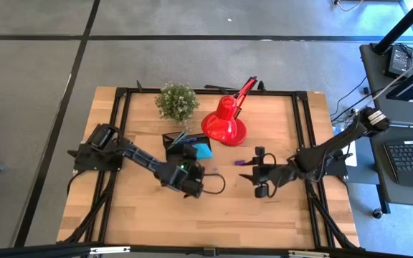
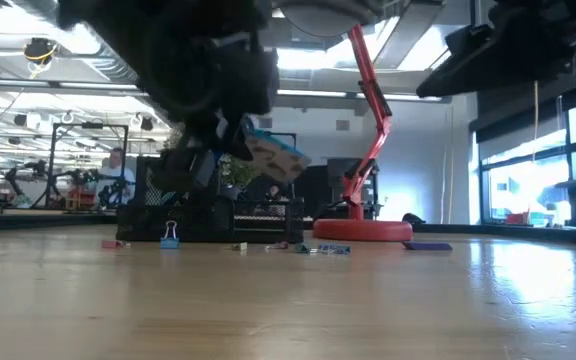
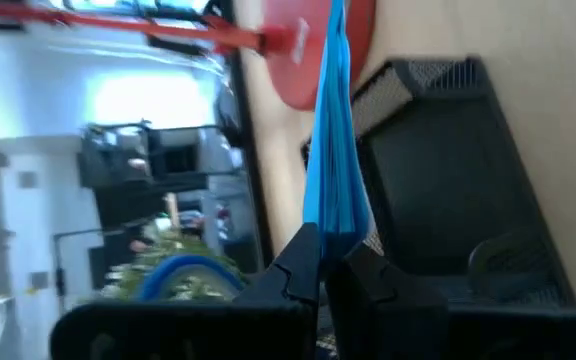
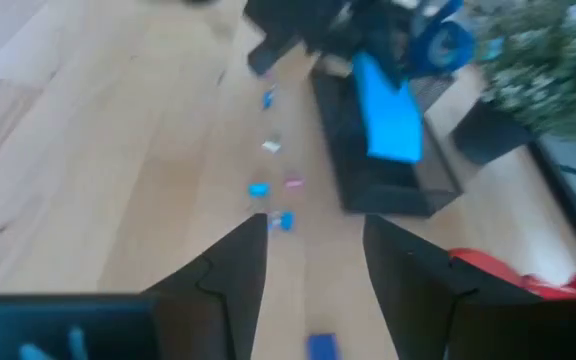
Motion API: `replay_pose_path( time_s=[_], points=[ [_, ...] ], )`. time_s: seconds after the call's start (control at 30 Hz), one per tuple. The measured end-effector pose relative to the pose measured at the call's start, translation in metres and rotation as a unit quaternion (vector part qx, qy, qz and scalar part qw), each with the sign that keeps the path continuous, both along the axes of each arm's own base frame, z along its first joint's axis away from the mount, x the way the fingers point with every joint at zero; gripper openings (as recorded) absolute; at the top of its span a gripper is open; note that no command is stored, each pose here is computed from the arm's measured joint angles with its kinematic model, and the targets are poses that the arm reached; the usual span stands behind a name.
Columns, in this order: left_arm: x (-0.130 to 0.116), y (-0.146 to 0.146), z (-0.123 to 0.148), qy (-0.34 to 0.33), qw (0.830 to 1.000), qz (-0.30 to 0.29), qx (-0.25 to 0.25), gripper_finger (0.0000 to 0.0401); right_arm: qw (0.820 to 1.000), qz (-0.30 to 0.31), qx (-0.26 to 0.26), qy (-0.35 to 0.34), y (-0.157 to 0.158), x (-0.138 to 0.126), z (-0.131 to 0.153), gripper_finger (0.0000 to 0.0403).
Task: Pick and place office supplies into organizer
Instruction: Put the blue sticky notes into the black desk organizer
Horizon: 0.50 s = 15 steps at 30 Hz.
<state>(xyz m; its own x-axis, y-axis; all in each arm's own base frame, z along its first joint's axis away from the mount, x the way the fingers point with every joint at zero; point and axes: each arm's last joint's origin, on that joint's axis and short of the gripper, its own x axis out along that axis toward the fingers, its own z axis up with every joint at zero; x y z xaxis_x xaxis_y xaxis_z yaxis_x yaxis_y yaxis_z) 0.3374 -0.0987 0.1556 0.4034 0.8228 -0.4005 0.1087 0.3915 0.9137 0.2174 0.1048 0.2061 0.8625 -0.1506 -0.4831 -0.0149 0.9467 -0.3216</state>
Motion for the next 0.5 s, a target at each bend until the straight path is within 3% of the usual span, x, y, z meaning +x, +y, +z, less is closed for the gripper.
replay_pose_path(
  time_s=[0.17, 0.5],
  points=[
    [0.006, 0.024, -0.003, 0.018, 0.998, 0.026, -0.055, 0.0003, 1.000, -0.022, -0.006, -0.014, -0.015, 0.001, 0.008, 0.0171],
    [0.004, 0.041, -0.010, 0.055, 0.997, 0.036, -0.043, 0.0003, 0.999, -0.046, -0.016, 0.007, -0.028, 0.002, 0.002, 0.0171]
  ],
)
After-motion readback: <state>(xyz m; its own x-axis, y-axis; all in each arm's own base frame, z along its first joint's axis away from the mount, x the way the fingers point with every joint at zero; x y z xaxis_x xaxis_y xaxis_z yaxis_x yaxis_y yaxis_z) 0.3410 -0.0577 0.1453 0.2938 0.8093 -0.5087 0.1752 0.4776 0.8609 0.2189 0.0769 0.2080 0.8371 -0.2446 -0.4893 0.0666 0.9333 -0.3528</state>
